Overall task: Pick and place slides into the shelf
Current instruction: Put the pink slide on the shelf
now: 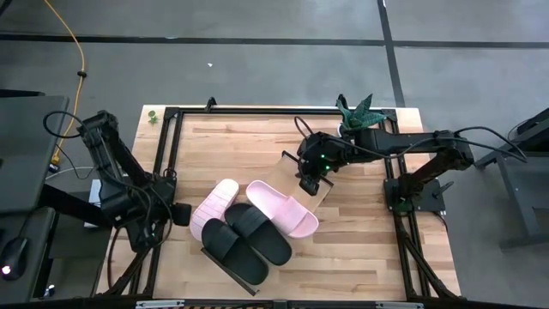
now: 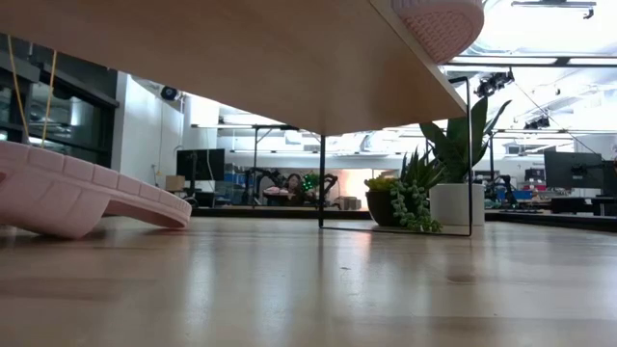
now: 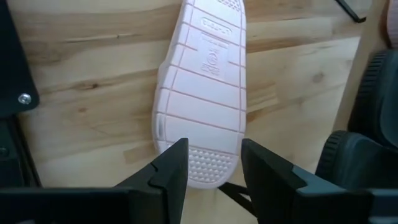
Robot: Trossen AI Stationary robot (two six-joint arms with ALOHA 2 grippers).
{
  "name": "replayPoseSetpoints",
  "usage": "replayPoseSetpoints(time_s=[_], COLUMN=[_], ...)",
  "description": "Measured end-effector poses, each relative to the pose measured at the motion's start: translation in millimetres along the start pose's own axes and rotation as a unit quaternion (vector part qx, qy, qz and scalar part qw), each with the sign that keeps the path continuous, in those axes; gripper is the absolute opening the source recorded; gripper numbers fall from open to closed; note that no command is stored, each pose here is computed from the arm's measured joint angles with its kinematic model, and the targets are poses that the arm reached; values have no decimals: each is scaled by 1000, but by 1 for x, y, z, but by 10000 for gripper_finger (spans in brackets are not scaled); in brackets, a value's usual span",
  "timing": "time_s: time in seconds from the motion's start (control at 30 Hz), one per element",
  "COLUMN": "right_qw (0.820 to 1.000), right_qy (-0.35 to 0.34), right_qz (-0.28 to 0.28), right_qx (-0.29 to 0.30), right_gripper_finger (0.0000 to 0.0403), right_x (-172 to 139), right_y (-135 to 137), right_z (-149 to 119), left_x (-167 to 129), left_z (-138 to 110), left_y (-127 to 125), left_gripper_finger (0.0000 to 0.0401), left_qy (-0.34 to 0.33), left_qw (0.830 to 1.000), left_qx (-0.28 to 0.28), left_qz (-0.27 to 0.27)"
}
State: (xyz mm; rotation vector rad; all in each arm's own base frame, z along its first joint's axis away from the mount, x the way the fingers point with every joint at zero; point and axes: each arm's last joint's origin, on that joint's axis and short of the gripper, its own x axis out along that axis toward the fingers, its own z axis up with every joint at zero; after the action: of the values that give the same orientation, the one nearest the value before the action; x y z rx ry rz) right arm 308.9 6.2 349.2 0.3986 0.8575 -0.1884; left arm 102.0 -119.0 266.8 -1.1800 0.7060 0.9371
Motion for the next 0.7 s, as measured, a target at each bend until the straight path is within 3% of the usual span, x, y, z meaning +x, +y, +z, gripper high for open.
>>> replayPoseSetpoints(time_s=[0.23,0.7], right_qw=[1000,1000], right_qy=[5,-5], right_qz=[11,0], right_qx=[3,26], right_gripper_finger=[119,119], right_x=[0,0], right_y=[0,0], right_z=[0,1], left_x=[-4,-26], left_z=[8,57], left_y=[4,26], left_gripper_finger=[138,138], left_qy=[-4,45], left_qw=[1000,998], left_qx=[15,21], left_qz=[4,-50])
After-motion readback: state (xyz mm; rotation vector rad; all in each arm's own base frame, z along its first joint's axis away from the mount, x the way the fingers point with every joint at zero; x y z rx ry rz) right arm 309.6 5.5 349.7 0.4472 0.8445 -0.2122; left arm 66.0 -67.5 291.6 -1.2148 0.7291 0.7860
